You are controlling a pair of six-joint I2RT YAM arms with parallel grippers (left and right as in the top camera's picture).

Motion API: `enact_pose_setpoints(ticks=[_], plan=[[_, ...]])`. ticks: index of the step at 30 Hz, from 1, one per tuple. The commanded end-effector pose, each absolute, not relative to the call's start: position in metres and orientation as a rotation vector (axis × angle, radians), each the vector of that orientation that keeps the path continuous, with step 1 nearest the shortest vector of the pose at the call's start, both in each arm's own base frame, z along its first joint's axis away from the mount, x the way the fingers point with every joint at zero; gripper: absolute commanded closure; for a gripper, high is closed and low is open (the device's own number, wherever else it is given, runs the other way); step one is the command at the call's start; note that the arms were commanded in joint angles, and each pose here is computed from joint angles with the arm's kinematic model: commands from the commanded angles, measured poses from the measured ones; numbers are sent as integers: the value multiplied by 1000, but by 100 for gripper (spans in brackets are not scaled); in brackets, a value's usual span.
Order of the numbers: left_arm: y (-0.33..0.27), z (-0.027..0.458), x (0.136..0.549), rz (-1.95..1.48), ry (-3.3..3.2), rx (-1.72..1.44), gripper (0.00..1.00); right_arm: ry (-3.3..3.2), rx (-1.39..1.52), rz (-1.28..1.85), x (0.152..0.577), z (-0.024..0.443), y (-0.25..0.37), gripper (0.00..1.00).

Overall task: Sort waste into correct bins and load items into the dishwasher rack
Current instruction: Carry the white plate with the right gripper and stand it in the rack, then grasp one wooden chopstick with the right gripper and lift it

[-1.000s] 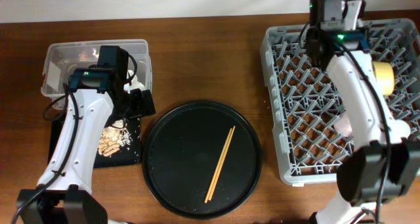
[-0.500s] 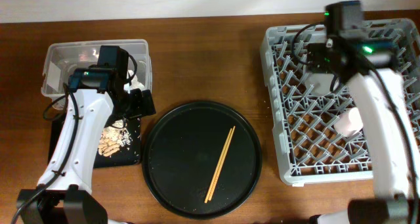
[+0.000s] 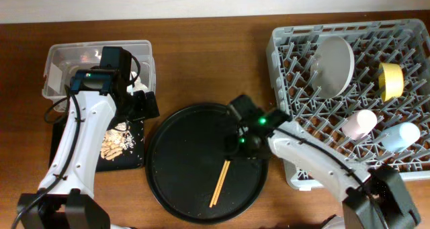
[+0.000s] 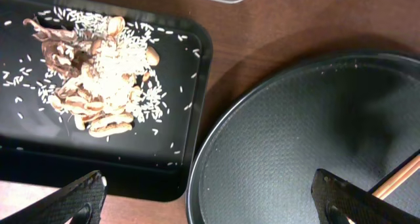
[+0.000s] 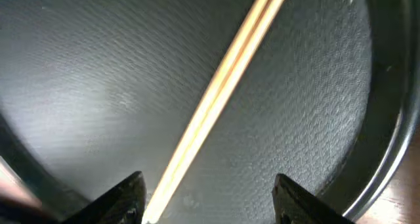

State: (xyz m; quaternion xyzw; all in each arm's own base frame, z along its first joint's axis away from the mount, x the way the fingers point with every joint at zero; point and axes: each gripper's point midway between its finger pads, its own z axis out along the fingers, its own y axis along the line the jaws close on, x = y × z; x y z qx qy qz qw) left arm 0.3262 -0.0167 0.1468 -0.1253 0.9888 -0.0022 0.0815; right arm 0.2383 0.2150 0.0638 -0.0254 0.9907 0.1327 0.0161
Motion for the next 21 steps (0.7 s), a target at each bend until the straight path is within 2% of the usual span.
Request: enact_pose_setpoints(ticks=[1,5,11,21], plan=[[-17,153,326,-19,2936,-383,1,3109,-43,289,227,37,215,37],[-17,153,326,-19,2936,-383,1,3190,-67,207,212,9,221,37],[-17,153,326,-19,2936,-383,1,3212,12,150,207,4,217,41],[-17,153,326,-19,2936,-383,1,3218,90,99,210,-13,215,40]])
